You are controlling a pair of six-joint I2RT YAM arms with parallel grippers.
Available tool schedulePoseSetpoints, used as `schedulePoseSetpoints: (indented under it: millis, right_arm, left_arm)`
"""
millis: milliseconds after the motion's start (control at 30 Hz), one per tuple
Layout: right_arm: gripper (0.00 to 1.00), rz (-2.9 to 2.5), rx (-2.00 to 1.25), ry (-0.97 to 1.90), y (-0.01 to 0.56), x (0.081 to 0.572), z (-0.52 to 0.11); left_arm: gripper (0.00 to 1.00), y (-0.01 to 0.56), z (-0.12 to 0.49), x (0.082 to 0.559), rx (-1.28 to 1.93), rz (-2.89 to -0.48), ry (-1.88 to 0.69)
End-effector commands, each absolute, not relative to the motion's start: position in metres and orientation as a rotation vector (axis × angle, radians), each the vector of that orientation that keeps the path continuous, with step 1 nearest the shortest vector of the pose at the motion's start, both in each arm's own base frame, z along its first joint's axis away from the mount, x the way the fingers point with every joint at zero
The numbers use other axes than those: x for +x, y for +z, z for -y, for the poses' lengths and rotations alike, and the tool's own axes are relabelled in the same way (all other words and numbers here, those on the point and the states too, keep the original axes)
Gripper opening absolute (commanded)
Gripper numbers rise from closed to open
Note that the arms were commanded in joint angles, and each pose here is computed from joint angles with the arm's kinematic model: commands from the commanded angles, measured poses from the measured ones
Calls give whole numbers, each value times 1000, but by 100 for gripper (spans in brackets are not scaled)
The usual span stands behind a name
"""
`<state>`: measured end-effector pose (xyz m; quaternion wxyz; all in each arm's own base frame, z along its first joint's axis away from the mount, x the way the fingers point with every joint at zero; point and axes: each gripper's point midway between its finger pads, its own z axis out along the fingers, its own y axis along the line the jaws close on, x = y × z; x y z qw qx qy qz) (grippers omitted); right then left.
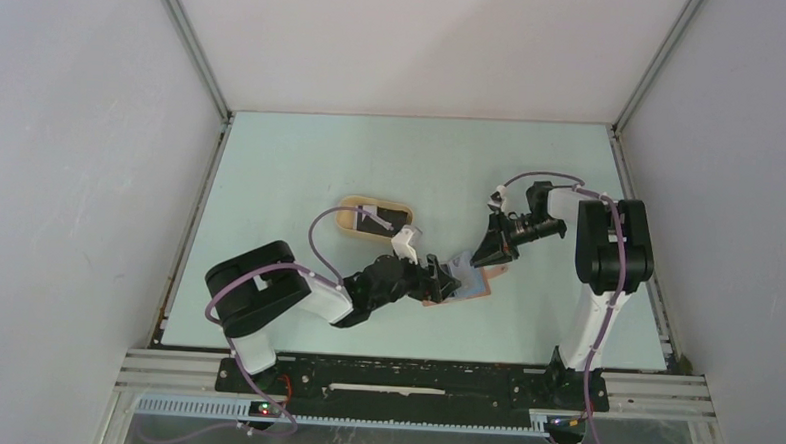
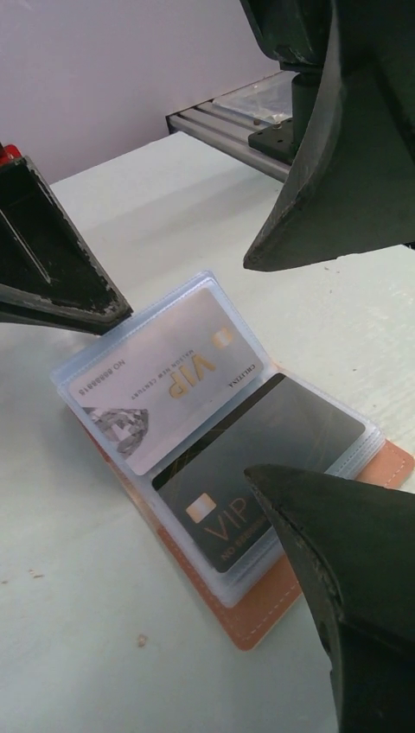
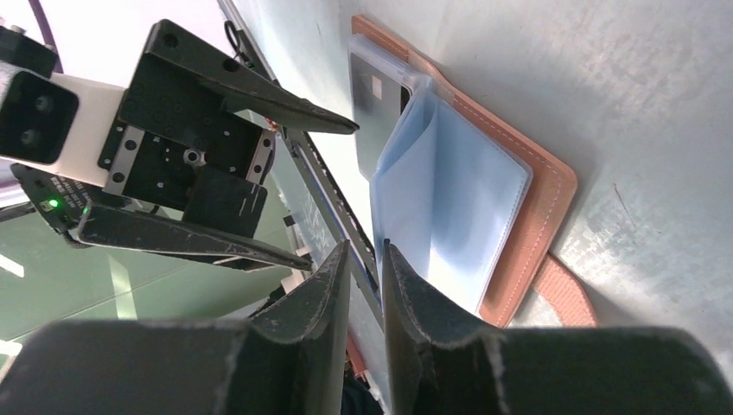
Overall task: Put the credit cards into the card holder
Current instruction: Turn over the card slot in the card holder.
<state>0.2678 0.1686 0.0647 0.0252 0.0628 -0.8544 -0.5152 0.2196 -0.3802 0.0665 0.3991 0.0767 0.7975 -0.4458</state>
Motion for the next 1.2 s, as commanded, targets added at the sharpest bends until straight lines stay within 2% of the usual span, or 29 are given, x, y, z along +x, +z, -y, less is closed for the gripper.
schedulePoseSetpoints:
  millis: [0, 200, 900, 1167]
  right_arm:
    - [27, 2585, 212, -1681, 75, 271, -178]
    - [25, 2548, 220, -1717, 80, 268, -184]
    - [13, 2513, 258, -1701, 75, 261, -193]
    - [12, 2516, 257, -1690, 74, 261, -193]
  left_arm:
    - [87, 71, 386, 219, 126, -2049, -1118]
    - [90, 60, 383, 223, 89, -2129, -987]
    - [93, 67, 389, 232, 42, -2149, -920]
    - [92, 61, 385, 231, 22, -2165, -902]
